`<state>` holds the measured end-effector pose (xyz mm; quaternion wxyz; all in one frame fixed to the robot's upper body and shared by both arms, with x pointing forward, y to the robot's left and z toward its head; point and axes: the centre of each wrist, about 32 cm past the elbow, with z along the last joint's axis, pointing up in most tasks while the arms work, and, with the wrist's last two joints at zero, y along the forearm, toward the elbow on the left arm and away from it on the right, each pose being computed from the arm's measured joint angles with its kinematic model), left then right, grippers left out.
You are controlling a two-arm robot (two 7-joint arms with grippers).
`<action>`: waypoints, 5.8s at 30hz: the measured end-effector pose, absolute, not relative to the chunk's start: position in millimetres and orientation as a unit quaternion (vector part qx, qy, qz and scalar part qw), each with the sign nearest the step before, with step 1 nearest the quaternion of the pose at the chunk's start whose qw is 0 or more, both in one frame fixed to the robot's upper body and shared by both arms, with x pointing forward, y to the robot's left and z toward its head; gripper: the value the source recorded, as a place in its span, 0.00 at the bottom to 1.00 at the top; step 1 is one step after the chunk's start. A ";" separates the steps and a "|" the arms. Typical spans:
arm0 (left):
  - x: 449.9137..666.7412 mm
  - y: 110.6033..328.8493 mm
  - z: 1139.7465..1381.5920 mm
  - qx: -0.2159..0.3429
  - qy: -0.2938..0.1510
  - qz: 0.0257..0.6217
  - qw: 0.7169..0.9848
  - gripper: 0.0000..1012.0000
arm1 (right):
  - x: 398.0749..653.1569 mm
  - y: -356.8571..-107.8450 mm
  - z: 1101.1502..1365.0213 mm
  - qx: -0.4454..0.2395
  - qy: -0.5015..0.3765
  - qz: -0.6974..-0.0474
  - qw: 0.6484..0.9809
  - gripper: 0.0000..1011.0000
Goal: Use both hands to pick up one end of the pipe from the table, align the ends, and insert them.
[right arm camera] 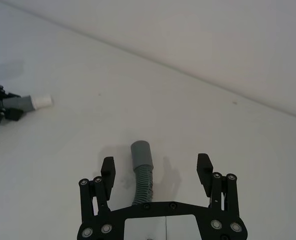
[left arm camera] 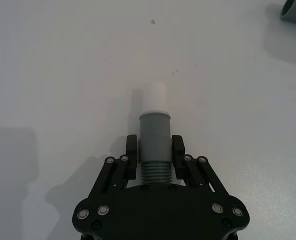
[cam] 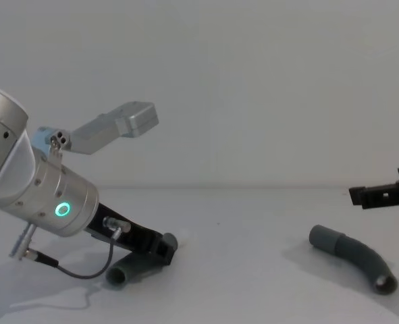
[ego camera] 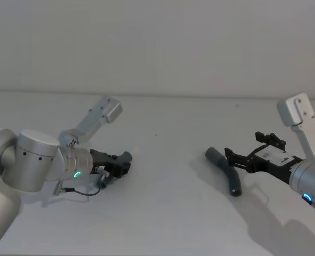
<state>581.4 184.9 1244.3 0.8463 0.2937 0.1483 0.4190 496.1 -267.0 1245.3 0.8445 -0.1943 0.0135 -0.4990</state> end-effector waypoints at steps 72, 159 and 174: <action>581.4 184.9 1244.2 0.294 0.148 0.419 0.846 0.36 | 528.0 -247.7 1228.9 -0.281 0.102 -0.461 0.836 0.99; 578.2 181.6 1247.5 0.300 0.116 0.421 0.848 0.36 | 527.2 -245.2 1229.3 -0.265 0.115 -0.468 0.835 0.28; 575.1 193.2 1274.6 0.291 0.017 0.403 0.868 0.36 | 519.3 -254.7 1245.2 -0.208 0.047 -0.433 0.876 0.28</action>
